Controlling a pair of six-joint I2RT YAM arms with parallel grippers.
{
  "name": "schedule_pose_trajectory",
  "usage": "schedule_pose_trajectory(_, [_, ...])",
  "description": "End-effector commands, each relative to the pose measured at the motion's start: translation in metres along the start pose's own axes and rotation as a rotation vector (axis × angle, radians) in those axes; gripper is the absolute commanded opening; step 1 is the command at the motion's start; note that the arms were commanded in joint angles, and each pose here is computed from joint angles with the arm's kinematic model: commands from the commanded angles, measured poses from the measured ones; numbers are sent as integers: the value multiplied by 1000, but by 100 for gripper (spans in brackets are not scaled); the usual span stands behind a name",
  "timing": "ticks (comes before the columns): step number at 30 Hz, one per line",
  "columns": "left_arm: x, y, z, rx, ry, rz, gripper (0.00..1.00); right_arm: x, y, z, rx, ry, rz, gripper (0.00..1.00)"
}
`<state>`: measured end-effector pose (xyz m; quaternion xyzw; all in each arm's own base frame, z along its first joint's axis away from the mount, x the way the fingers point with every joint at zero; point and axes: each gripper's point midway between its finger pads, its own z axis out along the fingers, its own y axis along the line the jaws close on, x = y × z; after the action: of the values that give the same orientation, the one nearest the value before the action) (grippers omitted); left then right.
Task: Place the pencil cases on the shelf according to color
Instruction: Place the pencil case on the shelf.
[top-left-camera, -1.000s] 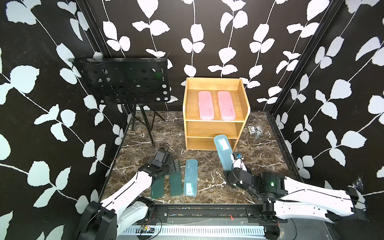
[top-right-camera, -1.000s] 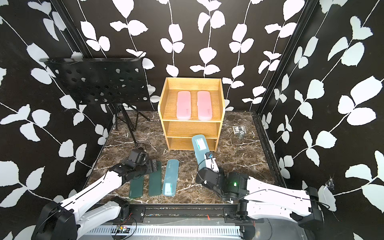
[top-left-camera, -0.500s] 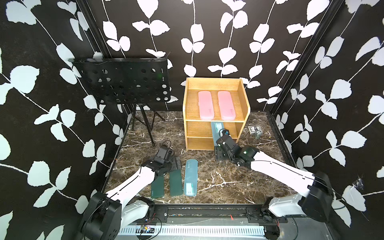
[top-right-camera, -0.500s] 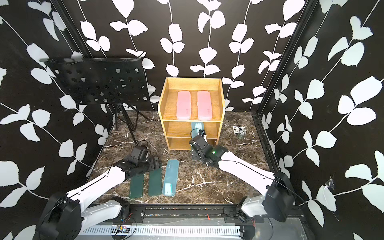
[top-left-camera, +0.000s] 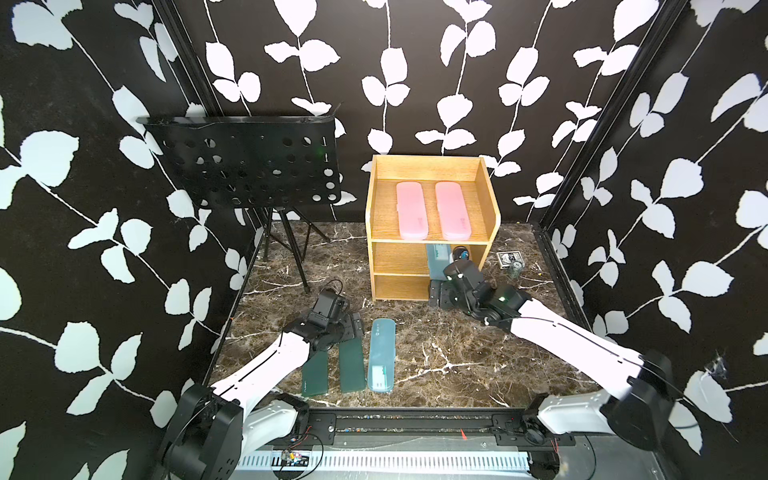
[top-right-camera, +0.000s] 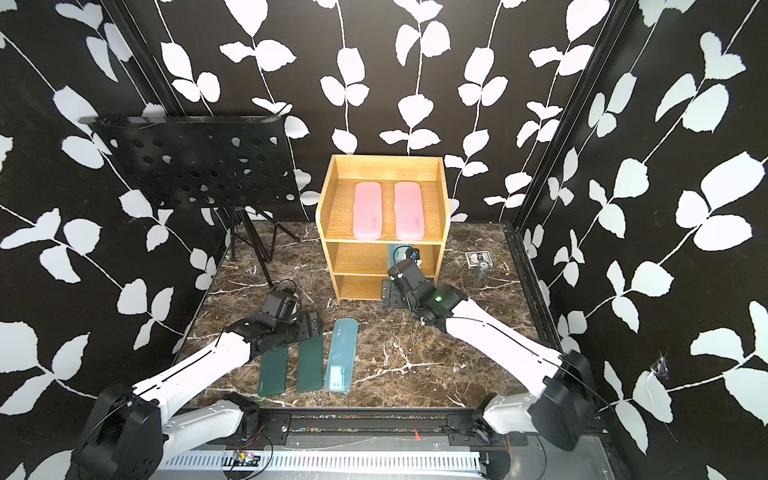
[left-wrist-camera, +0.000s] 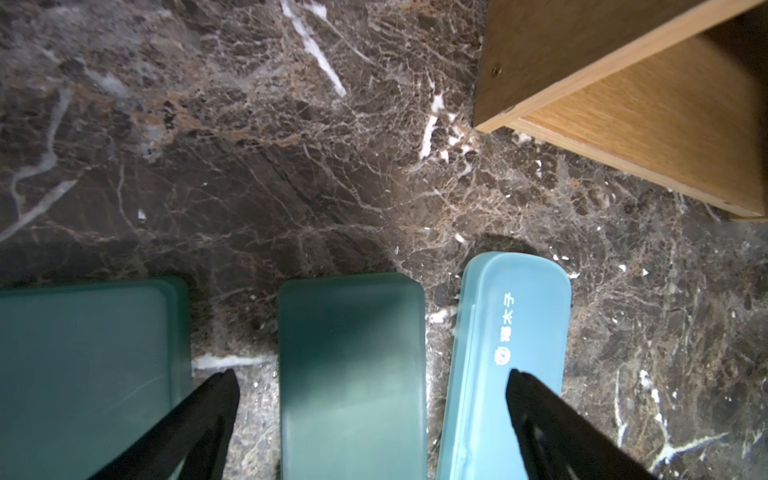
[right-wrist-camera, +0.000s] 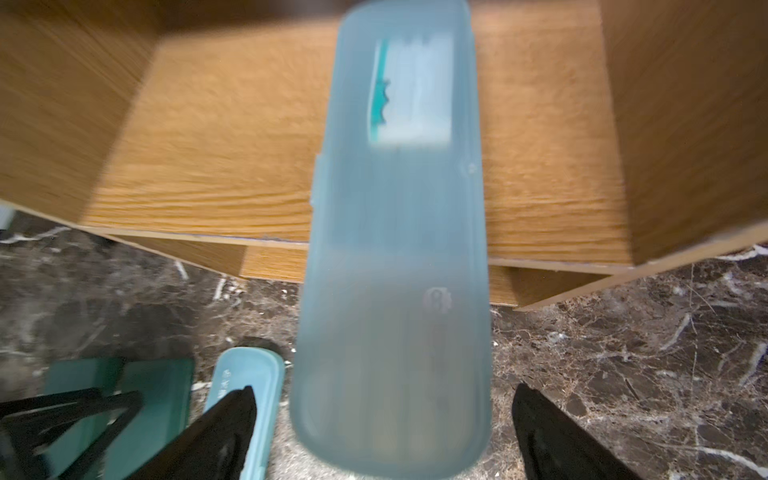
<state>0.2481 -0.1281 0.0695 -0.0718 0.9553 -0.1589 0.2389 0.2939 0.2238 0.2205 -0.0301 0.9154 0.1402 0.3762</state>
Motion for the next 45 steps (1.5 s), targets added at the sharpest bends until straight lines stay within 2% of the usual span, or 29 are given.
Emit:
schedule_pose_trajectory(1, [-7, -6, -7, 17, -23, 28, 99, -10, 4, -34, -71, -36, 20, 99])
schedule_pose_trajectory(4, [-6, -5, -8, 15, -26, 29, 99, 8, 2, -44, -109, 4, 24, 99])
schedule_pose_trajectory(6, [-5, -3, -8, 7, -30, 29, 99, 24, -2, -44, -110, 36, 25, 92])
schedule_pose_trajectory(8, [-4, -1, -8, 1, -31, 28, 99, 40, -3, -39, -116, 67, 32, 76])
schedule_pose_trajectory(10, [-4, -1, -8, 2, -29, 30, 99, 55, -2, -29, -125, 94, 43, 52])
schedule_pose_trajectory(12, [-2, -1, -8, 4, -24, 32, 99, 60, 5, -18, -155, 93, 55, 41])
schedule_pose_trajectory(14, [-2, -1, -9, 3, -20, 34, 99, 60, 11, -5, -161, 90, 60, 36])
schedule_pose_trajectory(18, [-1, 1, -13, -2, -17, 39, 99, 37, 8, 14, -89, 70, 19, 32])
schedule_pose_trajectory(24, [5, 6, -15, -10, -19, 25, 99, -3, 10, 42, -94, 24, 57, 33])
schedule_pose_trajectory(30, [16, 13, -15, -17, 1, 15, 99, -4, 10, 50, -85, 18, 58, 39])
schedule_pose_trajectory(38, [22, 16, -17, -18, 9, 27, 99, -7, -5, 38, -72, -66, 95, 40])
schedule_pose_trajectory(45, [24, 16, -15, -14, 17, 22, 99, -21, 6, 57, -96, -48, 78, 37])
